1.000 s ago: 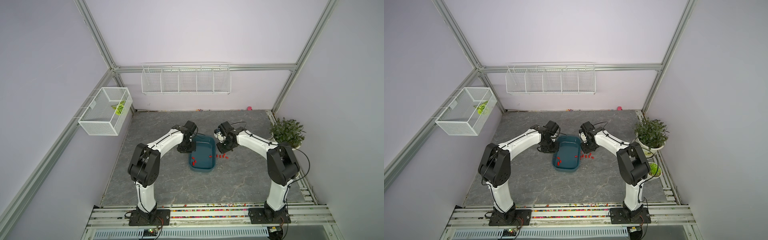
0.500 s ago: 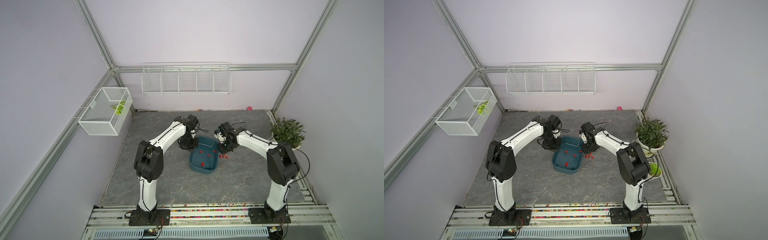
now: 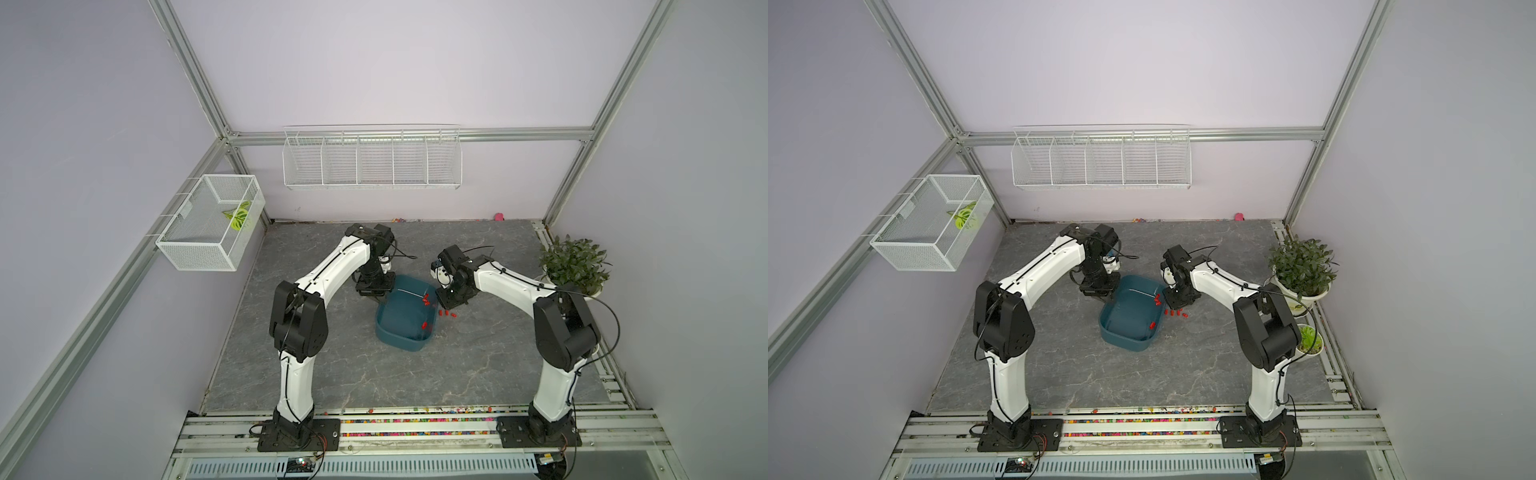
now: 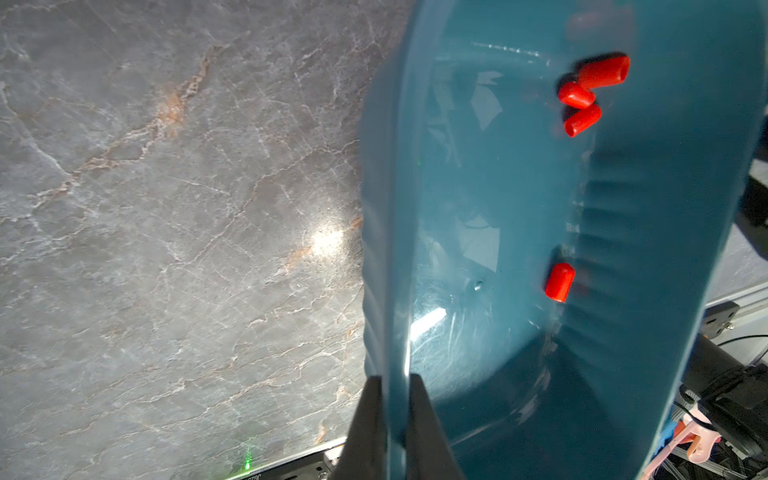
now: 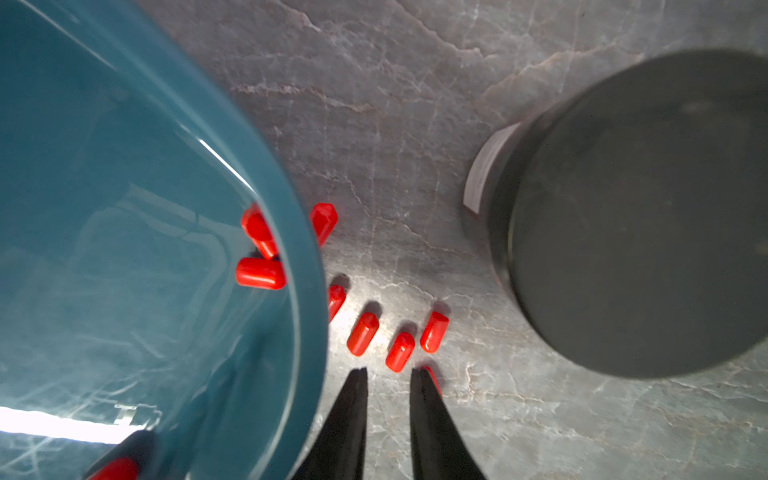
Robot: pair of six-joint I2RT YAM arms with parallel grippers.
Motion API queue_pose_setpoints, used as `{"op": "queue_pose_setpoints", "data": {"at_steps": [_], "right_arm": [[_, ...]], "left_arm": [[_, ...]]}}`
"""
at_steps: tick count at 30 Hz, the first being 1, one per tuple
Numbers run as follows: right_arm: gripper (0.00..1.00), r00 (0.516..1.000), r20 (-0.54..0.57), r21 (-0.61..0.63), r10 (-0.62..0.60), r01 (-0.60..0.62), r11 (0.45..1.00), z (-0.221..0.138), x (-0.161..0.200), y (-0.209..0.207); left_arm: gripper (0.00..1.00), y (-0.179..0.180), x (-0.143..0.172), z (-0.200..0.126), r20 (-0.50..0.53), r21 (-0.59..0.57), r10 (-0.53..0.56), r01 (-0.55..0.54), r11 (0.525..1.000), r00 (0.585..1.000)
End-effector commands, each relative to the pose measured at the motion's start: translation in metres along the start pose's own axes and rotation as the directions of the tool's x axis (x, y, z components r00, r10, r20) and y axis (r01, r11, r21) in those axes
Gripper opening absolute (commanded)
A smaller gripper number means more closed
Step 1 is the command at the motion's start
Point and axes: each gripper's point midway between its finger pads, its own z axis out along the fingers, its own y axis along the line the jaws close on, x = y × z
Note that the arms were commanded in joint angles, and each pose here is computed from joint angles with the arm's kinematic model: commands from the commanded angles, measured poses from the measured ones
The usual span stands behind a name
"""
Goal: Take the screw protection sleeves out of the storage box
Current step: Adjust the storage box at the center of the board.
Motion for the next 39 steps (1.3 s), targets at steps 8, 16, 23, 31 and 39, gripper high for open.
{"op": "queue_pose_setpoints", "data": {"at_steps": [8,16,23,31,39], "right_arm": [[0.24,0.999,0.04,-0.003,0.001,0.0,1.0,-0.016,0.0,-0.001],[0.24,0.999,0.042,-0.004,0.006,-0.006,1.0,-0.018,-0.001,0.0],[0.24,0.999,0.041,-0.013,0.011,-0.01,1.0,-0.015,-0.003,0.002],[0.24,0.999,0.039,-0.015,0.009,-0.008,1.0,-0.015,-0.004,0.004],[0.24,0.997,0.069,-0.018,-0.019,0.02,1.0,-0.027,-0.012,0.013]], "left_arm": [[0.0,0.01,-0.012,0.029,0.108,0.05,-0.073,0.068,0.996,0.991],[0.0,0.037,-0.018,0.045,0.192,-0.01,-0.141,0.146,0.989,0.971],[0.0,0.058,-0.018,0.03,0.269,-0.049,-0.163,0.183,0.982,0.949],[0.0,0.064,-0.017,0.023,0.3,-0.042,-0.17,0.191,0.981,0.939],[0.0,0.065,-0.013,0.037,0.273,-0.032,-0.185,0.201,0.979,0.944]]}}
